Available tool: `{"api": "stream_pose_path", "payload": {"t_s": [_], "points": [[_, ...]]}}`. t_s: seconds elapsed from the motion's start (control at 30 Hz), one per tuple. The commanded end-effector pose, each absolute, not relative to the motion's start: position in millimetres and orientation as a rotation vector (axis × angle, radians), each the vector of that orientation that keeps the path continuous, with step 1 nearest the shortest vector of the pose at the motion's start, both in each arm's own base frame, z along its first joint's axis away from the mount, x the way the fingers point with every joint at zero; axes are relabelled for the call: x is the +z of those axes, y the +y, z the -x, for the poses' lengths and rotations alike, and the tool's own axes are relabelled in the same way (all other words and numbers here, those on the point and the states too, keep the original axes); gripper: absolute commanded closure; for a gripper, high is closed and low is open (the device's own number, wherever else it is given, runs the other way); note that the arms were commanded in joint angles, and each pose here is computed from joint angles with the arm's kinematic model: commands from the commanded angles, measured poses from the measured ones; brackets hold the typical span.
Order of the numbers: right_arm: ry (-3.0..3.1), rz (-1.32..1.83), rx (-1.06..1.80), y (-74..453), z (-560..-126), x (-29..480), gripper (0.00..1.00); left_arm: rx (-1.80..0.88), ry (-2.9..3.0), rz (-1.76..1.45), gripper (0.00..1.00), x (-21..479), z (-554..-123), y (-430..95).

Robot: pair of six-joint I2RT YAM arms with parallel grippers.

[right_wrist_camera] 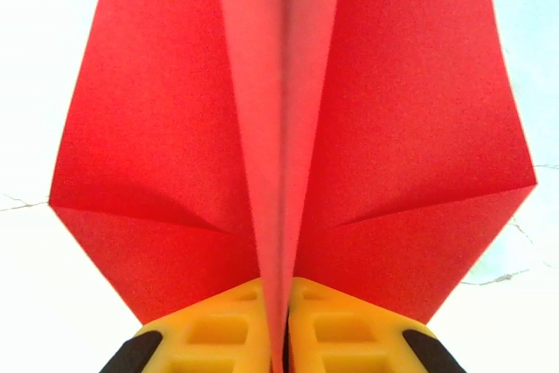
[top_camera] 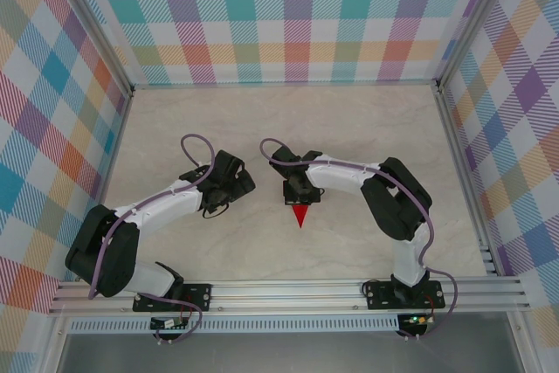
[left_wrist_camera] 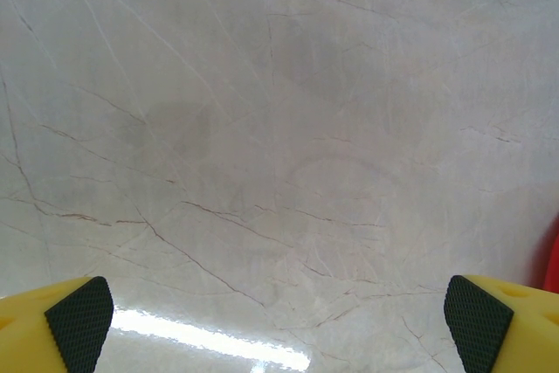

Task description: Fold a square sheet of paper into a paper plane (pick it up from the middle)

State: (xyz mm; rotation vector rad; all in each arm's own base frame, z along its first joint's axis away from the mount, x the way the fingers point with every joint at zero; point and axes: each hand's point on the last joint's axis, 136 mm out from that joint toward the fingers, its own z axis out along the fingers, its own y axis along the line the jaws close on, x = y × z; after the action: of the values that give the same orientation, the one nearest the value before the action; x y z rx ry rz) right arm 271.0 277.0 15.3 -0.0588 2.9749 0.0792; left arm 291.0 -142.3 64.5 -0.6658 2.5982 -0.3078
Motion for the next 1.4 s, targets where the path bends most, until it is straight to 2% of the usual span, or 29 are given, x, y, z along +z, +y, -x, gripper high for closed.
{"api": "stream_pose_path", "payload": {"t_s": [0.0, 0.23, 0.47, 0.83, 1.37], "points": [[3.026, 0.044, 0.023, 274, -263, -5, 0.90, -0.260, 2.629, 0.687, 0.00, 58, -285, -133], [2.957, 0.079, 0.063, 283, -278, 24, 0.91, -0.246, 2.630, 0.684, 0.00, 60, -285, -131], [2.874, 0.105, 0.133, 301, -320, 49, 0.92, -0.177, 2.620, 0.690, 0.00, 65, -278, -116], [2.874, 0.098, 0.158, 318, -369, 37, 0.91, -0.141, 2.603, 0.703, 0.00, 69, -271, -103], [2.948, 0.086, 0.128, 318, -372, 7, 0.85, -0.126, 2.597, 0.707, 0.00, 68, -270, -100]]}}
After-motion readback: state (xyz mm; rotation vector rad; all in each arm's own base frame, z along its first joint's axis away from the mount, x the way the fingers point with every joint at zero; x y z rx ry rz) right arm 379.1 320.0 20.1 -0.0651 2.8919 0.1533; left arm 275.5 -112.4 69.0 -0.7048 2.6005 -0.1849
